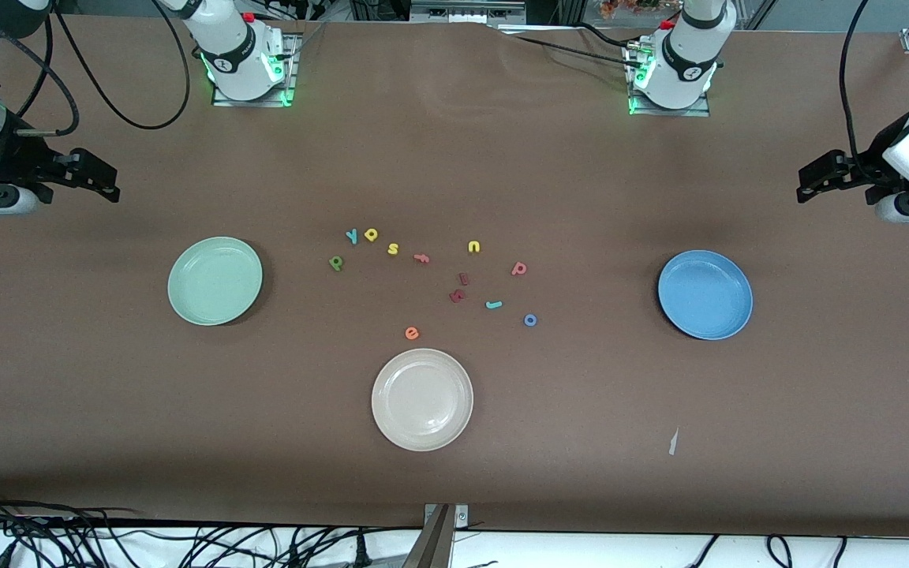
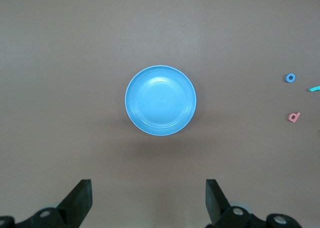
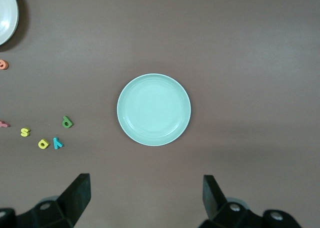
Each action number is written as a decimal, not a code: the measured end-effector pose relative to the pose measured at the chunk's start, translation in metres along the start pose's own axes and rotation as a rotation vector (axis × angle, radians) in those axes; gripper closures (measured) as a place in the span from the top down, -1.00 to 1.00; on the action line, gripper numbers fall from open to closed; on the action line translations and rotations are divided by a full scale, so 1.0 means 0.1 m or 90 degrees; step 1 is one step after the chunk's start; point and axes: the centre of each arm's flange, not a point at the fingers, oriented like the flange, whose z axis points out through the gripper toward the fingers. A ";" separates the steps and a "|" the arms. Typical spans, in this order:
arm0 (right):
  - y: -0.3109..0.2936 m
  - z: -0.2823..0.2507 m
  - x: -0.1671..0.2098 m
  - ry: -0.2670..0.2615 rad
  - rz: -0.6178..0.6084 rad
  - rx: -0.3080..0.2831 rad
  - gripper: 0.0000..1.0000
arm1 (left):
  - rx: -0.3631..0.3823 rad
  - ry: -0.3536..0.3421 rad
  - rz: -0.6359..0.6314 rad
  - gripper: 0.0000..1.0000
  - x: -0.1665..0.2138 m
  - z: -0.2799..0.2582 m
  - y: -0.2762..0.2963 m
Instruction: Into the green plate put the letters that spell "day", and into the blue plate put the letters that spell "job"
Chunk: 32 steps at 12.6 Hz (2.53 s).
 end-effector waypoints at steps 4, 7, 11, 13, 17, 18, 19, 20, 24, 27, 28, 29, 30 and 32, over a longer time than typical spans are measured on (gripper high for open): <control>0.00 0.00 0.00 -0.002 0.020 0.000 0.99 | 0.000 0.000 0.000 1.00 0.00 0.00 0.00; 0.00 0.02 0.02 -0.003 0.021 0.000 0.99 | 0.000 0.000 0.000 1.00 0.00 0.00 0.00; 0.00 0.04 0.03 -0.005 0.023 0.000 0.99 | 0.000 0.000 0.000 1.00 0.00 0.00 0.00; 0.00 0.04 0.03 -0.005 0.023 0.000 0.99 | 0.000 0.000 0.000 1.00 0.00 0.00 0.00; 0.01 0.04 0.03 -0.005 0.027 0.000 0.99 | 0.000 0.000 0.000 1.00 0.00 0.00 0.00; 0.01 0.04 0.03 -0.005 0.027 0.000 0.99 | 0.000 0.000 0.000 1.00 0.00 0.00 0.00; 0.01 0.04 0.03 -0.005 0.027 0.000 0.99 | -0.001 0.000 0.000 1.00 0.00 0.00 0.00; 0.01 0.04 0.03 -0.005 0.028 0.000 0.99 | -0.004 0.000 0.000 1.00 0.00 0.00 0.01; 0.01 0.04 0.03 -0.006 0.029 0.000 0.99 | -0.011 0.001 0.000 1.00 0.00 0.00 0.02; 0.01 0.04 0.03 -0.006 0.029 0.000 0.99 | -0.011 0.001 0.000 1.00 0.00 0.00 0.02; 0.02 0.04 0.03 -0.006 0.030 0.000 0.99 | -0.011 0.001 0.000 1.00 0.00 0.00 0.02; 0.03 0.04 0.03 -0.006 0.031 0.000 0.99 | -0.011 0.001 0.000 1.00 0.00 0.00 0.02; 0.04 0.04 0.03 -0.006 0.032 0.000 0.99 | -0.011 0.001 0.000 1.00 0.00 0.00 0.02; 0.04 0.05 0.03 -0.007 0.033 0.000 0.99 | -0.011 0.001 0.000 1.00 0.00 0.00 0.02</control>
